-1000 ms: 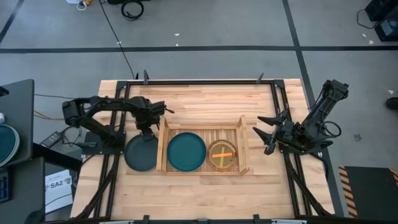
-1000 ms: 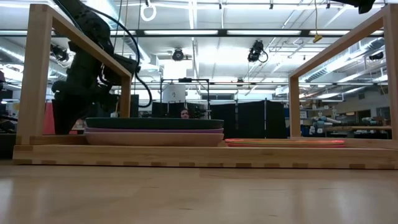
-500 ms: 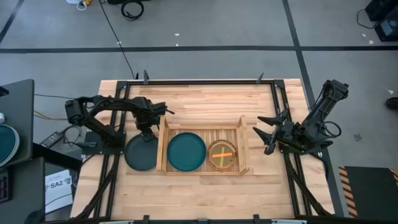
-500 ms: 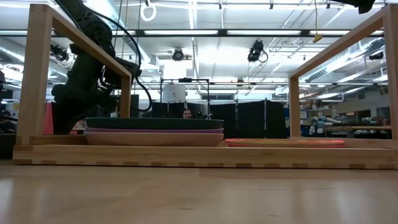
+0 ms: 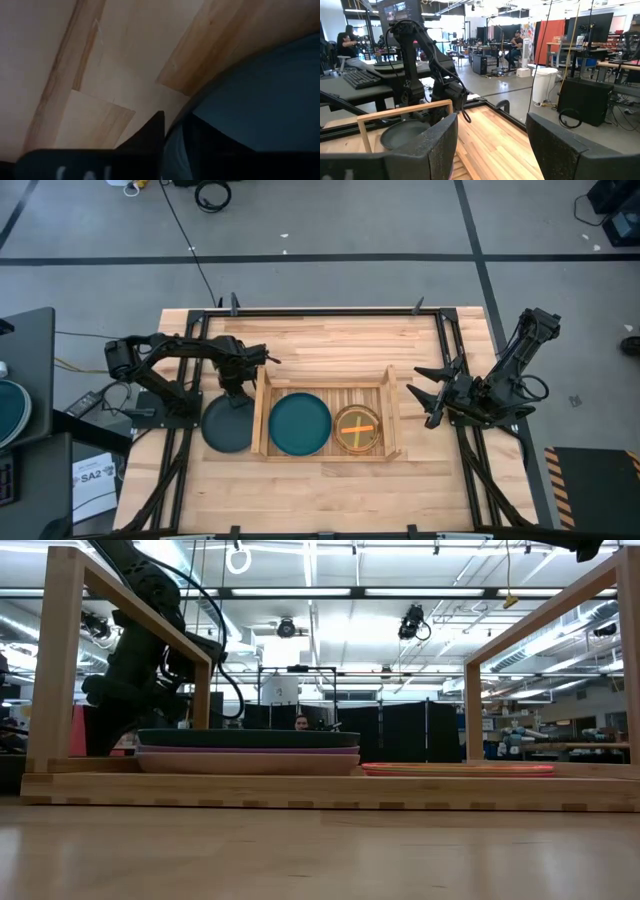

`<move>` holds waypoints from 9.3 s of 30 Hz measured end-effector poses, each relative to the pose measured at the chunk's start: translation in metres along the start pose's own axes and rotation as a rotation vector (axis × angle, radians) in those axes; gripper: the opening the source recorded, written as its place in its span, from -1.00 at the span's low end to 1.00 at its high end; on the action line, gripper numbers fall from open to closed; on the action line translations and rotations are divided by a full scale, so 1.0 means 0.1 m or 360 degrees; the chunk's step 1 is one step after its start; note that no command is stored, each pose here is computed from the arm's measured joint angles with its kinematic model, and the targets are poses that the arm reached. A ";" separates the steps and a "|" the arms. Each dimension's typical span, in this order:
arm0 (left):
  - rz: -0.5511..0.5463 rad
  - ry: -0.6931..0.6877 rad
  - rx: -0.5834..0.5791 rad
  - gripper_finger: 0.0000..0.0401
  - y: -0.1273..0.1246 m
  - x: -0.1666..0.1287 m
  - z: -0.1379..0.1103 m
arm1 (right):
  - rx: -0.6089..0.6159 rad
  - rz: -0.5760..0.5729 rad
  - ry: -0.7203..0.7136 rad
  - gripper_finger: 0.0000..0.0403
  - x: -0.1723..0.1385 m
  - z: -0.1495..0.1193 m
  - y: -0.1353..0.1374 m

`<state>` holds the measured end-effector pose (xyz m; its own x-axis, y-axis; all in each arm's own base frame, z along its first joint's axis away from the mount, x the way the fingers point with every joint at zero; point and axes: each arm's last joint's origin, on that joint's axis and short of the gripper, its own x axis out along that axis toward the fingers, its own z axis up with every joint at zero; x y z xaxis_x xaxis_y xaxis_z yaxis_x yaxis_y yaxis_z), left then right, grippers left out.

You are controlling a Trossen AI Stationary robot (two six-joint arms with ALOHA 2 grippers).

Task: Place and stack plates onto a shelf
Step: Stack the black plate on top of the dark green plate on the shelf

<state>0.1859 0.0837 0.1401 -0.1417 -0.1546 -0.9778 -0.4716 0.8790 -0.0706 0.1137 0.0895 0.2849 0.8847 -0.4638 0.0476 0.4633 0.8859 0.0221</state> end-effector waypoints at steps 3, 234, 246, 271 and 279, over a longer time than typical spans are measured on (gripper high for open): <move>-0.0001 0.0017 0.0009 -0.77 0.00 0.00 -0.01 | 0.0001 0.0001 0.0000 0.20 0.00 0.00 0.00; 0.0051 -0.2125 0.0382 -0.32 -0.97 -2.37 -1.53 | 0.0584 0.0049 0.0670 -0.89 1.91 0.14 -0.40; -0.0068 -0.2193 0.0367 -0.32 -0.82 -1.63 -1.62 | 0.0768 0.0221 0.1107 -0.89 2.09 -0.37 -0.09; -0.0123 -0.2252 0.0330 -0.32 -0.76 -1.27 -1.57 | 0.0920 0.0350 0.1600 -0.85 2.35 -1.18 0.15; -0.0132 -0.2260 0.0327 -0.32 -0.76 -1.28 -1.57 | 0.0920 0.0354 0.1593 -0.75 2.36 -1.17 0.15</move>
<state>0.1031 -0.0343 0.3012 0.9092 0.2575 -0.3270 -0.2866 0.9571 -0.0432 0.3352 -0.0069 0.1798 0.7091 0.1337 -0.6923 0.4288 0.6976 0.5740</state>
